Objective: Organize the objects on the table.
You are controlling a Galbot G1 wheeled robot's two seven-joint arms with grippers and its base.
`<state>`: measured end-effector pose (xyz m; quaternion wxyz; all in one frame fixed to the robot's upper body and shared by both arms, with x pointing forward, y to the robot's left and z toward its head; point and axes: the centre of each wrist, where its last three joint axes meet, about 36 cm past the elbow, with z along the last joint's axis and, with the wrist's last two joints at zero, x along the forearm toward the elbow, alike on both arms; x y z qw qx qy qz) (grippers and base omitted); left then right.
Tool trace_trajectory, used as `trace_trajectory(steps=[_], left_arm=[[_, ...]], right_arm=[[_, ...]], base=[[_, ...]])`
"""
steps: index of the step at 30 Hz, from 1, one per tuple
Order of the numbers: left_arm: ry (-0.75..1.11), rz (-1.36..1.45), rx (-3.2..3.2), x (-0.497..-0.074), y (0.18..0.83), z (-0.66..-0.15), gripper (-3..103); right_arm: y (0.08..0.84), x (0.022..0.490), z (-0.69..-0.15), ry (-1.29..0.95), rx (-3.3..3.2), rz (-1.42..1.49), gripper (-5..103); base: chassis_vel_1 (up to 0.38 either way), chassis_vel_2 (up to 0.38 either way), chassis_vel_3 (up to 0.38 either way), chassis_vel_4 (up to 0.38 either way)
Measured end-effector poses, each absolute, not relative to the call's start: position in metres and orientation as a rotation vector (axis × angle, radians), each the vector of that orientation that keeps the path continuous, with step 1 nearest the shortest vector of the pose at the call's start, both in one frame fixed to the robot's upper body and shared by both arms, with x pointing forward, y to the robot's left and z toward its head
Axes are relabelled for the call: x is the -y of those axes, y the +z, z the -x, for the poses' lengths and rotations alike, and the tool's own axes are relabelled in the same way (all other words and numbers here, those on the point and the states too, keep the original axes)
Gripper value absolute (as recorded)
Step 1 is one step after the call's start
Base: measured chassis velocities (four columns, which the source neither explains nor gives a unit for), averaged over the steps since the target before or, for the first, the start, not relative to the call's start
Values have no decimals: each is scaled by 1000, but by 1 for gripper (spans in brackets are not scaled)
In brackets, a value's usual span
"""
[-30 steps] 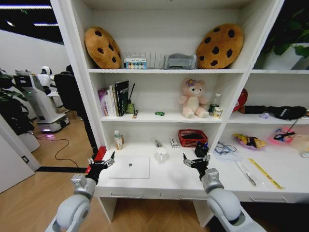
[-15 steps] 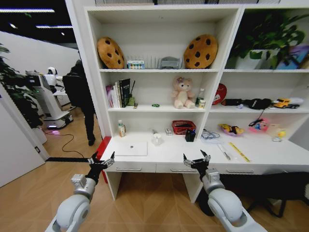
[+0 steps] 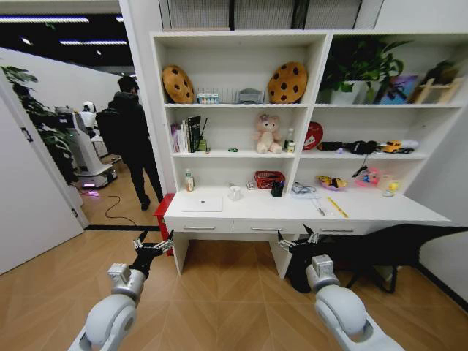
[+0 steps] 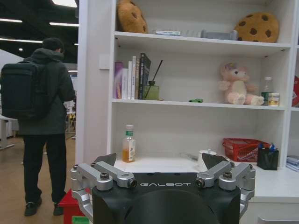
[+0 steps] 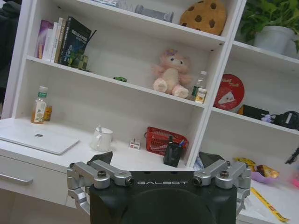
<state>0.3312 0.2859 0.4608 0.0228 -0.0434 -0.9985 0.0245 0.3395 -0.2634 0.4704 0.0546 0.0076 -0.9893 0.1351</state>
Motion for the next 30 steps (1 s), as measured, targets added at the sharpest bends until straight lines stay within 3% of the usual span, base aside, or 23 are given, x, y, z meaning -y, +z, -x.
trace_trajectory(steps=[30], left_arm=[[76, 136, 3092, -286, 461, -331, 100]], right_arm=[[468, 263, -342, 379, 3032, 24, 100]], base=[[-17, -2, 9, 1]])
